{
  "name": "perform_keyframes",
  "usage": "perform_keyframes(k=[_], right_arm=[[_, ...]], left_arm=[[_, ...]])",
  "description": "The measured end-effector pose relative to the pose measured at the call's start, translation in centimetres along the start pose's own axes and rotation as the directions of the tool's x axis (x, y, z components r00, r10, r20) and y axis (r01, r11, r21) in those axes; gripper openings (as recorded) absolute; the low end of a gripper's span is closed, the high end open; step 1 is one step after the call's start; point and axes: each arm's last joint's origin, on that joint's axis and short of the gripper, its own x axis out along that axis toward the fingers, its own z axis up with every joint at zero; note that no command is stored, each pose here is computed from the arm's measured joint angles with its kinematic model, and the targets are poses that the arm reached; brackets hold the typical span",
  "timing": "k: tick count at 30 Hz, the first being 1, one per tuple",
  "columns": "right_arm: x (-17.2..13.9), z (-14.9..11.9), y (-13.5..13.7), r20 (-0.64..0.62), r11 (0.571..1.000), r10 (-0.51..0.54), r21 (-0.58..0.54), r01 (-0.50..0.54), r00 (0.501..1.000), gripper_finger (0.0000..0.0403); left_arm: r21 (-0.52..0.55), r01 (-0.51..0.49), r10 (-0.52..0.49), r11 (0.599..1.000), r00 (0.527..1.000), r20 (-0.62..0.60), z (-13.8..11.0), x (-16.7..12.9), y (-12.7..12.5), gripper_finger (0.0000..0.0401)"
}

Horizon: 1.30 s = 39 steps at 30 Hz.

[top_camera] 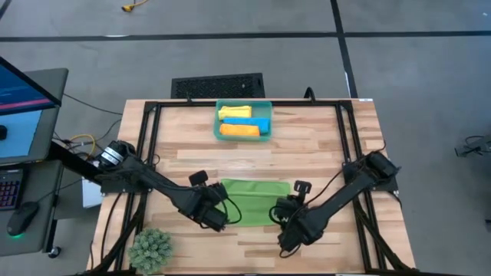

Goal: Roll microfiber towels into tight, uniform cylinder then place into a basket
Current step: Fold the green microfiber towel

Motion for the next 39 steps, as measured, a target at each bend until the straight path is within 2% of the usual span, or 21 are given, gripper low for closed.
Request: perform_keyframes(k=[5, 10, 15, 19, 24, 29, 32, 39], right_arm=[[-3.2, -0.9, -0.5, 0.066, 0.996, 0.071, 0.052, -0.074, 0.995, 0.0002], [-6.1, -2.8, -0.1, 0.137, 0.981, 0.143, 0.111, -0.159, 0.98, 0.0003], [-7.3, -3.9, 1.4, 0.222, 0.959, 0.185, 0.17, -0.225, 0.957, 0.0003], [-6.8, -4.0, 3.0, 0.263, 0.963, 0.171, 0.158, -0.218, 0.949, 0.0003], [-5.8, -3.3, 2.6, 0.229, 0.973, 0.117, 0.17, -0.158, 0.966, 0.0003], [-4.8, -2.2, 1.5, 0.215, 0.978, 0.05, 0.188, -0.092, 0.975, 0.0003], [-3.1, -2.1, 1.3, 0.19, 0.979, 0.012, 0.199, -0.051, 0.982, 0.0002], [0.7, -2.8, 1.3, 0.107, 0.978, -0.031, 0.209, 0.008, 0.994, 0.0002]], left_arm=[[0.022, 0.105, -0.105, 0.994, 0.994, 0.011, 0.9, -2.3, -0.7, 0.0], [0.04, 0.21, -0.211, 0.977, 0.977, 0.036, 0.8, -5.3, -1.8, 0.0], [-0.071, 0.271, -0.268, 0.96, 0.962, 0.046, -0.3, -6.7, -2.9, 0.0], [-0.096, 0.258, -0.257, 0.961, 0.966, 0.03, -1.2, -6.4, -3.2, 0.0], [-0.112, 0.203, -0.197, 0.973, 0.979, 0.058, -1.0, -6.1, -2.7, 0.0], [-0.116, 0.09, -0.085, 0.989, 0.995, 0.05, 0.0, -5.1, -1.1, 0.0], [-0.131, 0.015, -0.007, 0.991, 0.998, 0.06, 0.6, -4.6, -0.1, 0.0], [-0.14, 0.026, -0.018, 0.99, 0.998, 0.055, 1.3, -4.1, 0.2, 0.0]])
